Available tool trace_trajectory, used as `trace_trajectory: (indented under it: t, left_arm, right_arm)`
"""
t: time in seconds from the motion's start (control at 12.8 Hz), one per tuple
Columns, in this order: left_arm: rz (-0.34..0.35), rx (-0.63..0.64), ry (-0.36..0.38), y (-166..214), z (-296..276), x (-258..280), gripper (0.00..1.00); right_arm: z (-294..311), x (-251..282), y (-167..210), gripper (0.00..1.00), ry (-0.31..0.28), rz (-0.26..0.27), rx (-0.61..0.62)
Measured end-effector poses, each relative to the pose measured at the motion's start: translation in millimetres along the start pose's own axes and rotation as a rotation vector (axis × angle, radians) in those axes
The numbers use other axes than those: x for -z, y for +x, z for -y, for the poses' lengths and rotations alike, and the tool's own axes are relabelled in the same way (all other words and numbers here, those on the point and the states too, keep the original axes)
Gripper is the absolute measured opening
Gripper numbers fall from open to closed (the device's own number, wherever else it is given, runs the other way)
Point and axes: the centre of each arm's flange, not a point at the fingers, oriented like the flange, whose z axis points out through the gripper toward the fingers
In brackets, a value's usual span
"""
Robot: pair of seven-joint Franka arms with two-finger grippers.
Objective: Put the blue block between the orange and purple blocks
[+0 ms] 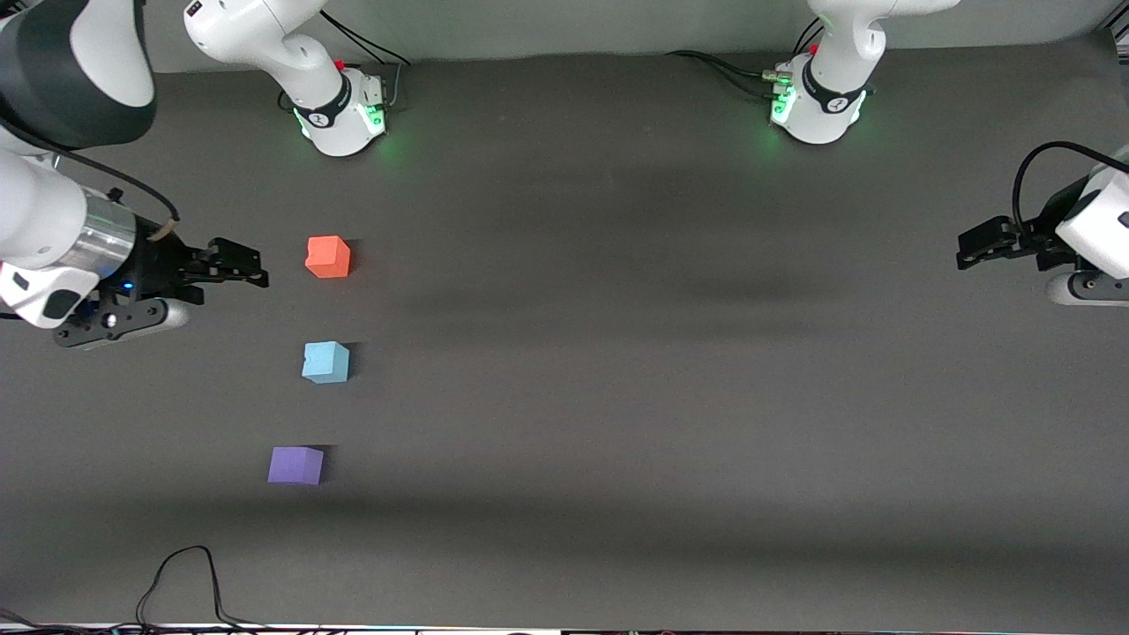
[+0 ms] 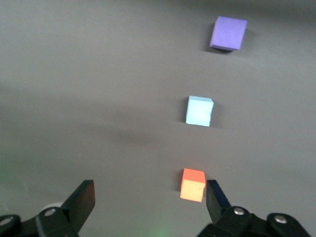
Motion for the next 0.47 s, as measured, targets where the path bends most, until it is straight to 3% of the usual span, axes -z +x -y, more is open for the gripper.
trace_trajectory:
  t: [0.47]
  left_arm:
    - [0.000,0.000,0.000,0,0,0,1.00]
  right_arm:
    - [-21,1,-25,1.00,-0.030,0.023,0.010]
